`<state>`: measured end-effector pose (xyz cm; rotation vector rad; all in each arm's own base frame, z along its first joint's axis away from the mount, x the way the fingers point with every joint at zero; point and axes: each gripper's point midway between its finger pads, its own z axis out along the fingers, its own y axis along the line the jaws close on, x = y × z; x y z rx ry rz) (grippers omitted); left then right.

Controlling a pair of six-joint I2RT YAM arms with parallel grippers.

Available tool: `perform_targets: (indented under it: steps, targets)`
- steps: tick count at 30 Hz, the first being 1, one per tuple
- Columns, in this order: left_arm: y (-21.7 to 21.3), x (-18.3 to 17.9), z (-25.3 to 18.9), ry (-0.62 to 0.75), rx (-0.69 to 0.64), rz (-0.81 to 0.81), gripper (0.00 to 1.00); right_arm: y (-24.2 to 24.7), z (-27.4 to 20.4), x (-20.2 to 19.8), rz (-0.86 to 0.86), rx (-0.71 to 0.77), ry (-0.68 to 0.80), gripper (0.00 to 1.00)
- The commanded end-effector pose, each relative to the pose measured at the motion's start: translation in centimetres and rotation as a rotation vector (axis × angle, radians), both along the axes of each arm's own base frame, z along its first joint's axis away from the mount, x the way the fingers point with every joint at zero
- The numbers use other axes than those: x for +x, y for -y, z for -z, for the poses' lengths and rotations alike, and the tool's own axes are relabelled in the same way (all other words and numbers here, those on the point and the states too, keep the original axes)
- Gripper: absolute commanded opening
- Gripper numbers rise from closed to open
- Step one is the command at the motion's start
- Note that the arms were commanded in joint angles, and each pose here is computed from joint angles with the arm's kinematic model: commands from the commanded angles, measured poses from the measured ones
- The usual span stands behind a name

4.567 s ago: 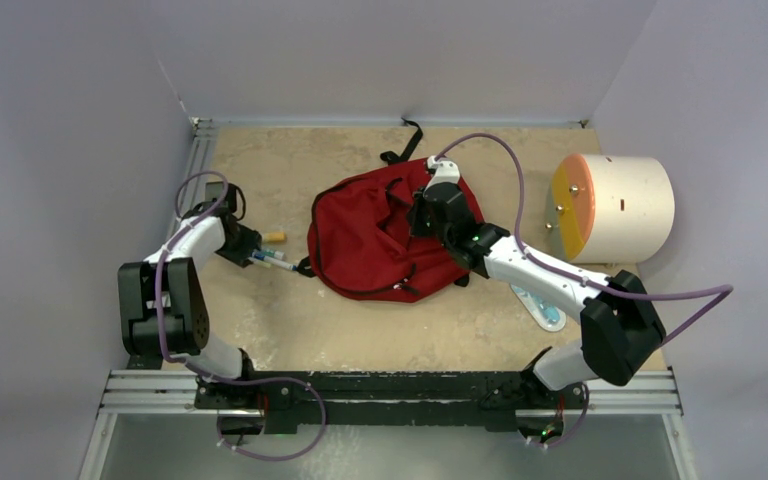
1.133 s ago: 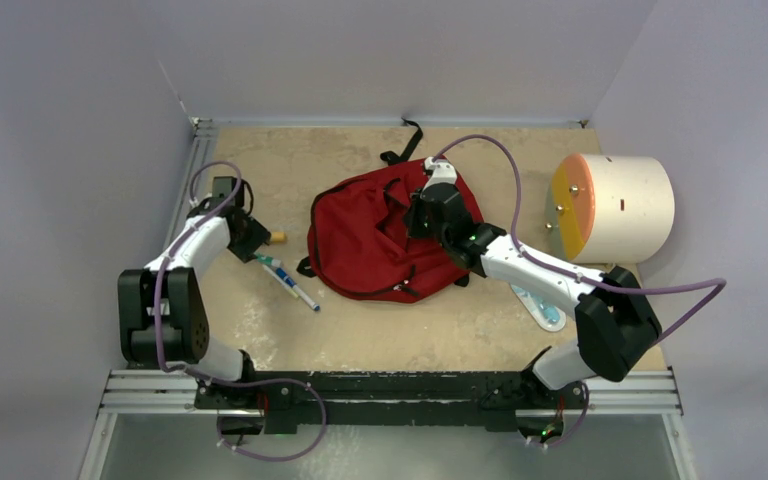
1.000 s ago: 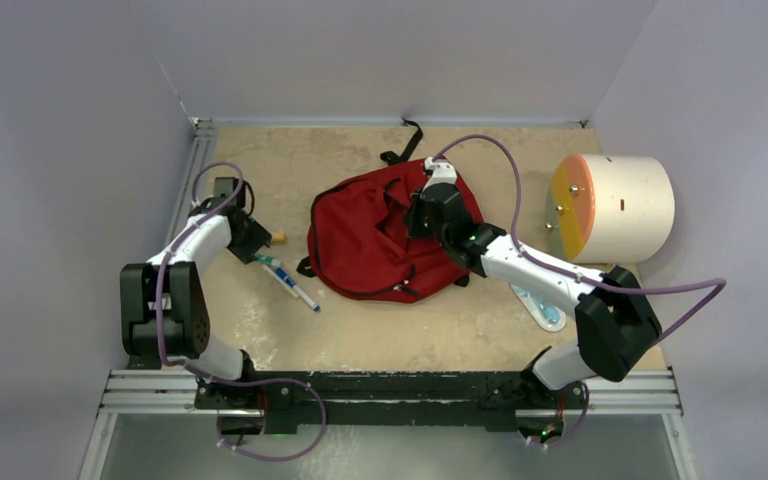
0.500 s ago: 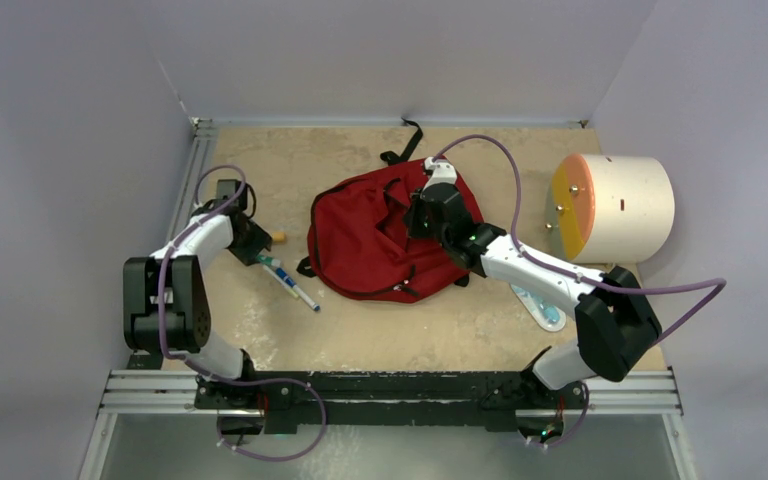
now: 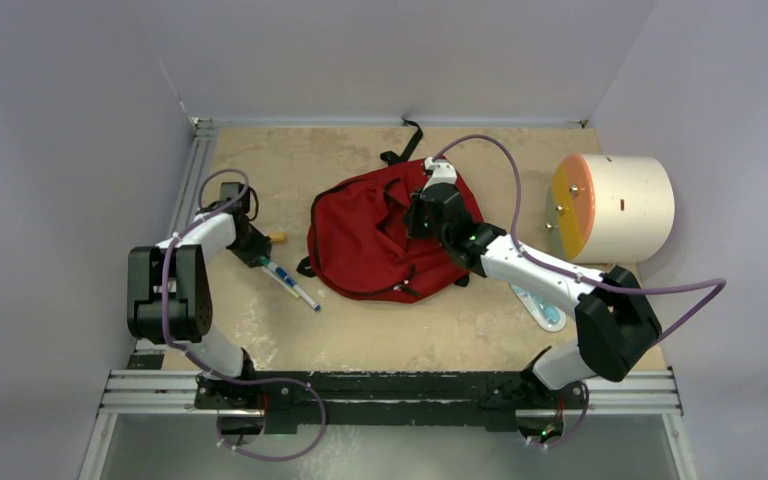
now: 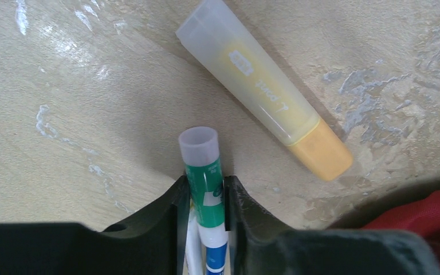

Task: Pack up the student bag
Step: Pick up the stationery from the center of the board.

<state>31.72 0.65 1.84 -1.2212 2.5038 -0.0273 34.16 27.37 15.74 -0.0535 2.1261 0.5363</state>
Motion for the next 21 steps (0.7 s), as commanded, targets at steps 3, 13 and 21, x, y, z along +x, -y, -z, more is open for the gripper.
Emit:
perform_targets:
  steps: [3,13,21]
  targets:
    - [-0.5,0.2,0.5,0.010,0.014,-0.029,0.15,-0.7,-2.0,0.4,-0.001,0.054,0.036,0.00]
    - [0.2,2.6,-5.8,0.172,-0.030,-0.026,0.00,-1.0,-2.2,0.5,-0.009,0.058,0.035,0.00]
    - [2.7,3.0,-13.8,0.418,-0.096,0.135,0.00,-0.5,-3.6,0.4,0.007,0.059,0.056,0.00]
